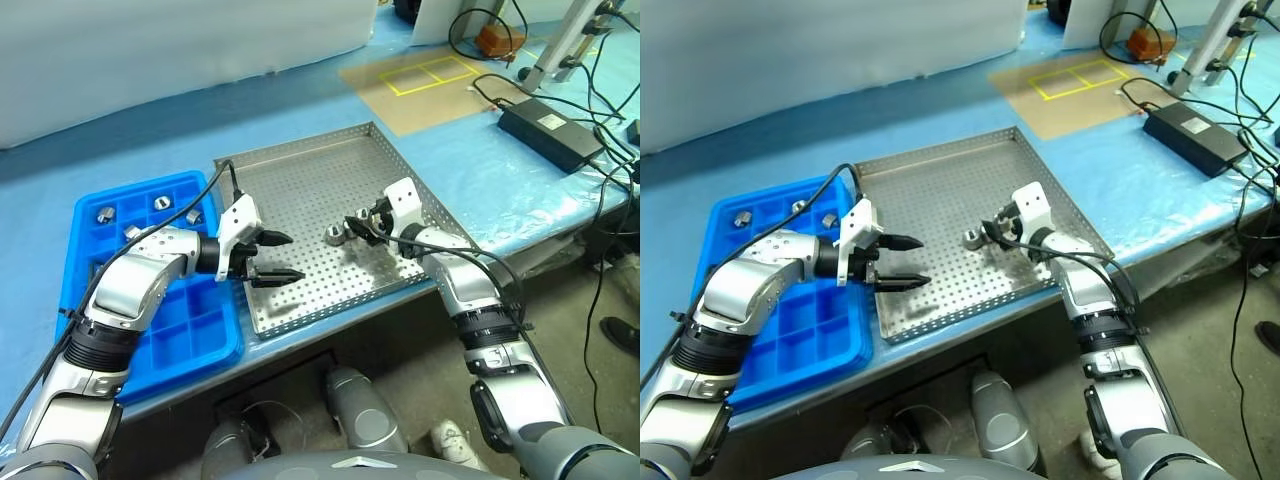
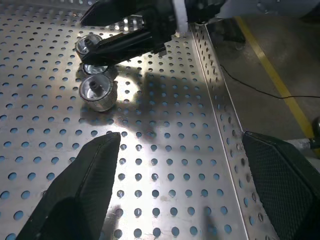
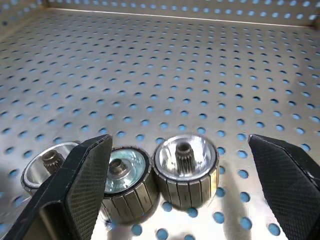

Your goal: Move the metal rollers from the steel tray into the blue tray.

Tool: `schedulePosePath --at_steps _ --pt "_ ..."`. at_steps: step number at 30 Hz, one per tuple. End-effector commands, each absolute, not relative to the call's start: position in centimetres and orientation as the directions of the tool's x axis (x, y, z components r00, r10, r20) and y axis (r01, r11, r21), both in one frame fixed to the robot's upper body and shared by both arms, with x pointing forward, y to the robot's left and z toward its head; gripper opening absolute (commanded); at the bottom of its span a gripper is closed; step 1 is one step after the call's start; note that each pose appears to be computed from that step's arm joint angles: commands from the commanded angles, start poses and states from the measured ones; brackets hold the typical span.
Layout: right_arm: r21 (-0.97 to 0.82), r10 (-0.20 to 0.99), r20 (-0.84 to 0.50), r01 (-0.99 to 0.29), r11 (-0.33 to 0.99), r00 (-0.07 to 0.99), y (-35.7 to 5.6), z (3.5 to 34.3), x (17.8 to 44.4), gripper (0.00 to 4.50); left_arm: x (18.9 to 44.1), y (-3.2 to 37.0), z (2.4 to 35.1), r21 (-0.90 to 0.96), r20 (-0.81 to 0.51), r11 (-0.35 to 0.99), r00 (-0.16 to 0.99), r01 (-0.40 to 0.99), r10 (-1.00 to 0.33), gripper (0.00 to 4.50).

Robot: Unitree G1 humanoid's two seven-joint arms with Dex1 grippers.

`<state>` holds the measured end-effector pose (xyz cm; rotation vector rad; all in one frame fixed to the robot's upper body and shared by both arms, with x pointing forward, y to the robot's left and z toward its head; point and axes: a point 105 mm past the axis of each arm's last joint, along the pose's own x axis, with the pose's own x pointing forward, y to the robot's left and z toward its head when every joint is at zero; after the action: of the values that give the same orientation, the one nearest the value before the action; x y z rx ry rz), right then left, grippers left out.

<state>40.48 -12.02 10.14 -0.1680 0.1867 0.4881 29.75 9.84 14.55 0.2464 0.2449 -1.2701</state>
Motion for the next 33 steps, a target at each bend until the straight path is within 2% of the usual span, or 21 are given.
schedulePosePath --at_steps 1,21,22,26,33 --pt "-0.148 0.407 -0.217 -0.442 0.885 0.887 -12.4 10.0 41.2 4.5 29.7 9.6 15.6 0.083 -0.284 0.287 0.299 0.954 -0.911 4.07" --pt "-0.093 0.544 -0.312 -0.595 0.799 0.779 -8.5 6.9 39.8 4.5 30.6 9.8 14.2 0.107 -0.295 0.353 0.369 0.929 -0.881 4.07" --pt "-0.076 0.564 -0.31 -0.611 0.788 0.765 -8.3 7.0 39.6 4.1 30.7 9.8 14.2 0.11 -0.296 0.356 0.372 0.928 -0.88 4.11" --pt "-0.054 0.621 -0.284 -0.659 0.75 0.73 -7.8 8.1 38.9 3.05 30.7 9.9 14.1 0.116 -0.295 0.362 0.38 0.925 -0.877 4.11" --pt "-0.076 0.681 -0.266 -0.719 0.691 0.682 -7.2 9.8 38.2 3.03 30.8 9.8 14.0 0.123 -0.293 0.371 0.391 0.921 -0.873 4.11"
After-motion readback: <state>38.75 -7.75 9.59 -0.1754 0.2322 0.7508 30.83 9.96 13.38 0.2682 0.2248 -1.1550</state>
